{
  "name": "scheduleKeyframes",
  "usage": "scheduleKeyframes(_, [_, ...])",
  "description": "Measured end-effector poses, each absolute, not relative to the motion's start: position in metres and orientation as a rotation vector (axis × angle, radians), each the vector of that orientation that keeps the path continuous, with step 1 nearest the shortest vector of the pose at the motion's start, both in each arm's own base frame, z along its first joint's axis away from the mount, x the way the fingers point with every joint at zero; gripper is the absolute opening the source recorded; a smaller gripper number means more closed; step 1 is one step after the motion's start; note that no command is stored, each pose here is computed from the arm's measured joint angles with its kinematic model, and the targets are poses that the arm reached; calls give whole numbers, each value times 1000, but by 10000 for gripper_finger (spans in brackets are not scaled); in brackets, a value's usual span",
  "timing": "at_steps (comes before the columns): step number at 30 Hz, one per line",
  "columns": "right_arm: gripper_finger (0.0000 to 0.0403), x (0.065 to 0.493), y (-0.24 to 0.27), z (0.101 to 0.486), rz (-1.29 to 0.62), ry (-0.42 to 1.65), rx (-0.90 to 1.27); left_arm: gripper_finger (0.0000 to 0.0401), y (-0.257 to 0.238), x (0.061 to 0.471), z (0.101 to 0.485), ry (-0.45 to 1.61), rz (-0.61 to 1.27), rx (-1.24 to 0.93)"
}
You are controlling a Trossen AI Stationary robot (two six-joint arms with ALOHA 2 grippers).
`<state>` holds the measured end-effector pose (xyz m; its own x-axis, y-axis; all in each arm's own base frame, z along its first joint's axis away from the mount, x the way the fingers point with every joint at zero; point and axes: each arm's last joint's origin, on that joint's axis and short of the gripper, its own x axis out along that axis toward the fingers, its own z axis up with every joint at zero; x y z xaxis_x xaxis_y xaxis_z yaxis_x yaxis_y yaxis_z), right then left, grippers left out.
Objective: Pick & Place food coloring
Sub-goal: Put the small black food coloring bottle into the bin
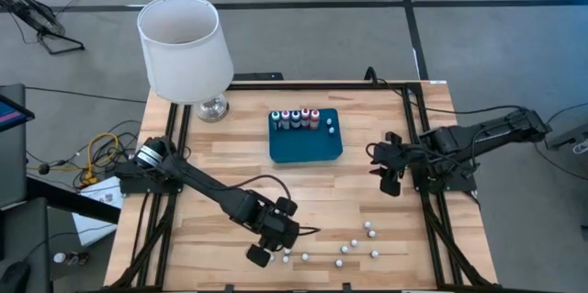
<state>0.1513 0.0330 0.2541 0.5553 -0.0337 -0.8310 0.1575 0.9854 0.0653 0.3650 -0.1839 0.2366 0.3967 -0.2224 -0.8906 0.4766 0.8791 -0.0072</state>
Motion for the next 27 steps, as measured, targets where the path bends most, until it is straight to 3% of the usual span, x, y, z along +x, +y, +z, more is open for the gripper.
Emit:
scheduleKeyframes(12, [122,150,41,254,-102,970,142,114,-184,375,202,1147,-486,379])
scheduleKeyframes(21, [122,150,41,254,-104,970,145,114,-181,375,204,1167,-441,311])
scheduleKeyframes(27, [122,150,41,254,-104,969,145,114,-181,376,199,1228,-332,117])
